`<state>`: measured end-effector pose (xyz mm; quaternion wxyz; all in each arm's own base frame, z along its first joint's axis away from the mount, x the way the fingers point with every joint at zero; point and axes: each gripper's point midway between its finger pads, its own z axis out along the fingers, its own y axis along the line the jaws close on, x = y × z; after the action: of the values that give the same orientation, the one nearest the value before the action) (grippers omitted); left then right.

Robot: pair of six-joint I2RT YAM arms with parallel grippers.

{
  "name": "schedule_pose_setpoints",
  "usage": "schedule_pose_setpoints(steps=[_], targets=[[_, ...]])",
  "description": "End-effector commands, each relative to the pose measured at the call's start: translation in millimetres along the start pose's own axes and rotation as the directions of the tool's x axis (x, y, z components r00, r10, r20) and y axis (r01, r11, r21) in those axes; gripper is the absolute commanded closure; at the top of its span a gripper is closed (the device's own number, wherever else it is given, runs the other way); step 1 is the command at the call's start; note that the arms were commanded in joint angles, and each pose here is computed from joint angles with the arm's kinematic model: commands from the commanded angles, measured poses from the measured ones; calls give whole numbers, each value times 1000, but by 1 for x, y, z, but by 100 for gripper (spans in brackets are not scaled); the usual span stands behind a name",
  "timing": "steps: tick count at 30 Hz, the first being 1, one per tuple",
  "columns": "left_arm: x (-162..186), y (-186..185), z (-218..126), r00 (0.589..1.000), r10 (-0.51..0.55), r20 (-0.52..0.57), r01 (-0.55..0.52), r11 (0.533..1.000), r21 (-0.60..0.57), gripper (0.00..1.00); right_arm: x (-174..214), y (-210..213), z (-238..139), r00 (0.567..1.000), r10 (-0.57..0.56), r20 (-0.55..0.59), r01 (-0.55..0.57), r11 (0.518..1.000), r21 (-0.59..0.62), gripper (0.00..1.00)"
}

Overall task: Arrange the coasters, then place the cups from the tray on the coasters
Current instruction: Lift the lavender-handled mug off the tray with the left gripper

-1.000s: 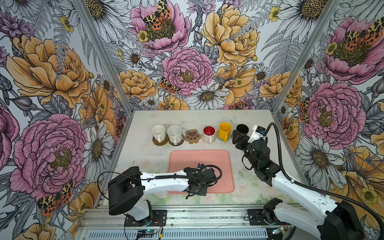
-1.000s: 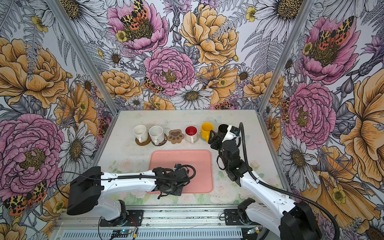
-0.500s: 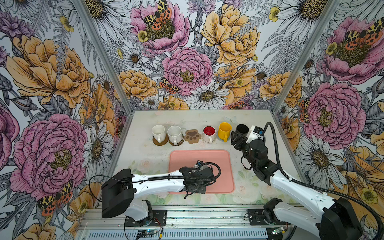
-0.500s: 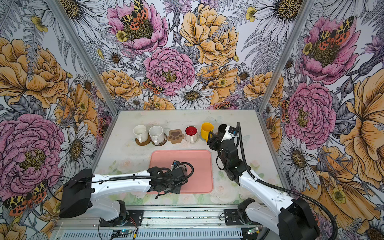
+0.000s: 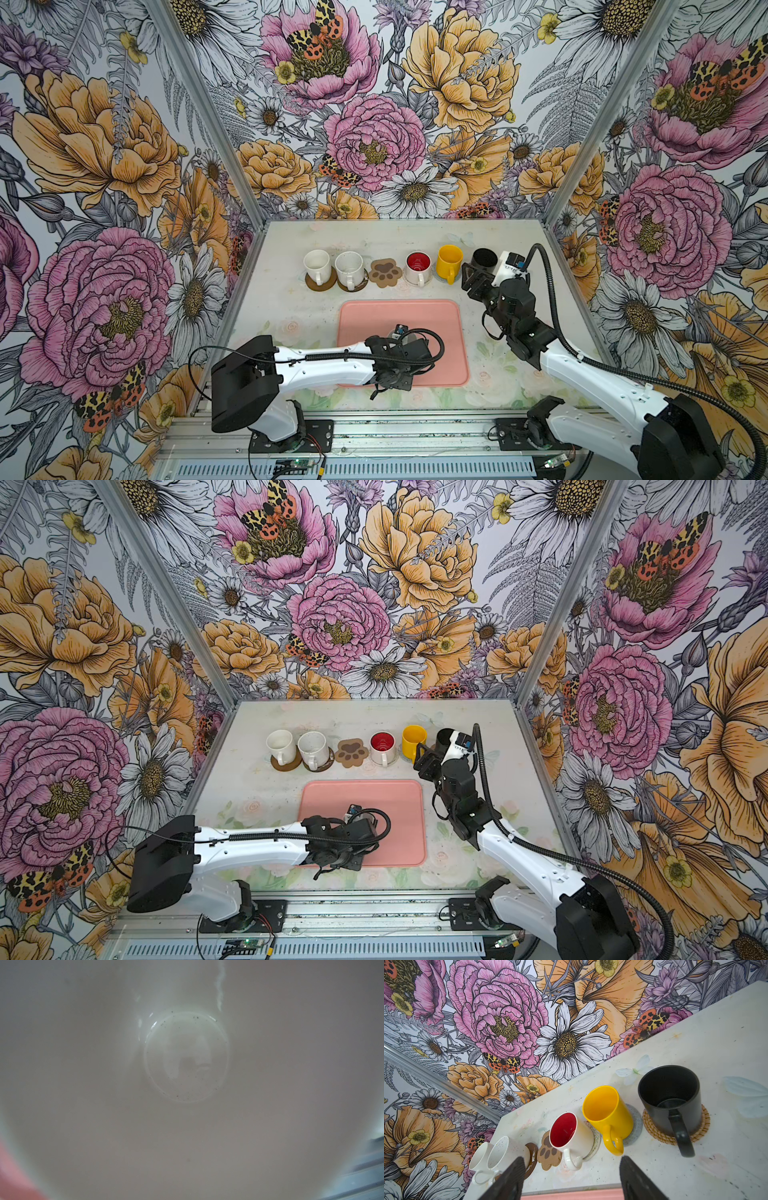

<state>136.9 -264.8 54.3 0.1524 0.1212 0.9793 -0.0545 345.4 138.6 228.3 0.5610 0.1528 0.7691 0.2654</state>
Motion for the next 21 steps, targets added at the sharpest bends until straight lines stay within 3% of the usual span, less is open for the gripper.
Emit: schedule_pose_setpoints(steps=[1, 6, 21], targets=[[-10, -3, -2, 999, -4, 41, 4, 1000, -11, 94, -10, 7, 2, 1000, 19, 14, -19, 1000, -13, 26], [-12, -5, -3, 999, 4, 54, -3, 1000, -11, 85, -10, 8, 3, 1000, 20, 11, -20, 1000, -15, 26], [-13, -7, 0, 999, 17, 47, -16, 1000, -17, 72, -9, 7, 5, 1000, 19, 3, -19, 1000, -17, 26]])
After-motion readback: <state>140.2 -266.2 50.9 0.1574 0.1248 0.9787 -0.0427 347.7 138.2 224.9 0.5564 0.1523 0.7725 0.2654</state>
